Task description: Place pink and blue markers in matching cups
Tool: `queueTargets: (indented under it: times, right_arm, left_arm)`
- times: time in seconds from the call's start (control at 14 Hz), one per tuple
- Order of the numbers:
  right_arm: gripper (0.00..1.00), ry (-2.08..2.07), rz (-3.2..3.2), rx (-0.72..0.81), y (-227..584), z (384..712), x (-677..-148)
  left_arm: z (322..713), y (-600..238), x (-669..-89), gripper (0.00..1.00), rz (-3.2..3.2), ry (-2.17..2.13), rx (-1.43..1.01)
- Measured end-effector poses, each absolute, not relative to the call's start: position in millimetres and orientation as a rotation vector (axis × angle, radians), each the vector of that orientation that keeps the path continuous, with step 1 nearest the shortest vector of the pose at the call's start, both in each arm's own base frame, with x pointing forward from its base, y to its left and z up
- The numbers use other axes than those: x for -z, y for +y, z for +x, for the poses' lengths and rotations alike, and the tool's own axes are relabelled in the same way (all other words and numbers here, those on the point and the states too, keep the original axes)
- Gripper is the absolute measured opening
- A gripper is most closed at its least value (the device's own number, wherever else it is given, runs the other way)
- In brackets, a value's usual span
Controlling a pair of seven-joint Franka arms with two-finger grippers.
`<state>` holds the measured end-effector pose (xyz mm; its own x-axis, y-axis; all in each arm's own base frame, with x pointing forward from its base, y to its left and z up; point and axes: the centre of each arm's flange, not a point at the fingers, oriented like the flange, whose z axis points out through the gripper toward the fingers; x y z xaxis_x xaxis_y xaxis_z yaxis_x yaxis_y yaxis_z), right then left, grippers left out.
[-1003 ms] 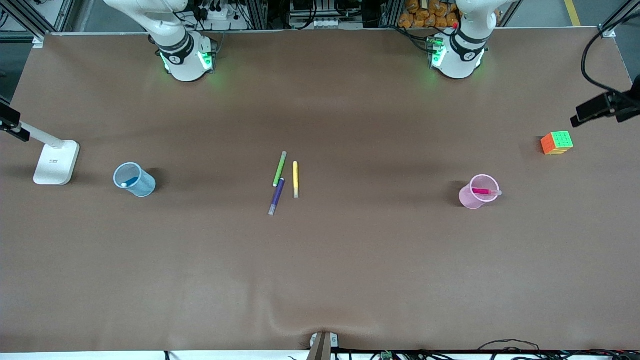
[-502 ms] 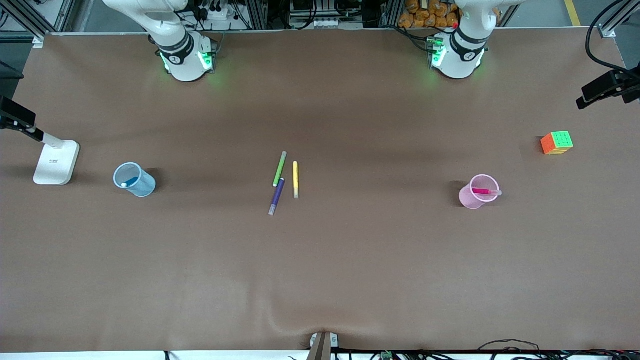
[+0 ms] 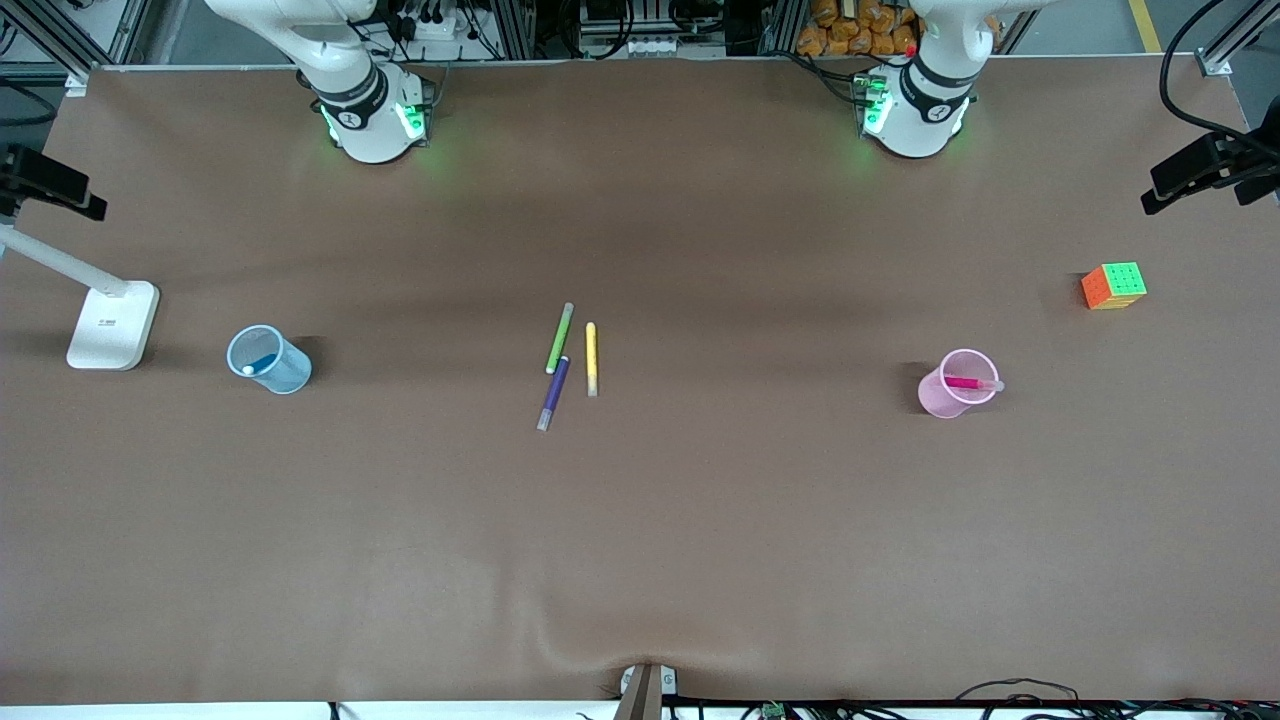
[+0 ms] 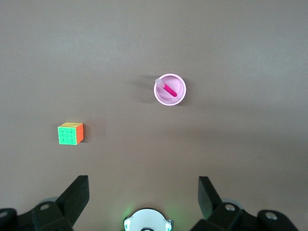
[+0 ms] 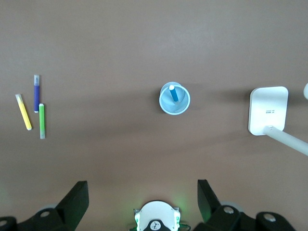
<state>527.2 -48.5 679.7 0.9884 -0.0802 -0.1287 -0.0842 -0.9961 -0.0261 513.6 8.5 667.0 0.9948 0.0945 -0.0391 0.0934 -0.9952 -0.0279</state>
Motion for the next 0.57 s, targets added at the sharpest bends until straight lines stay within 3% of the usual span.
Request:
queueTargets:
  times: [0.57]
  right_arm:
    - [1.00,0.054,-3.134,-0.049,-44,505,-677]
  left_arm:
    - [517,10,-659,1.00,-3.135,-0.157,-0.098]
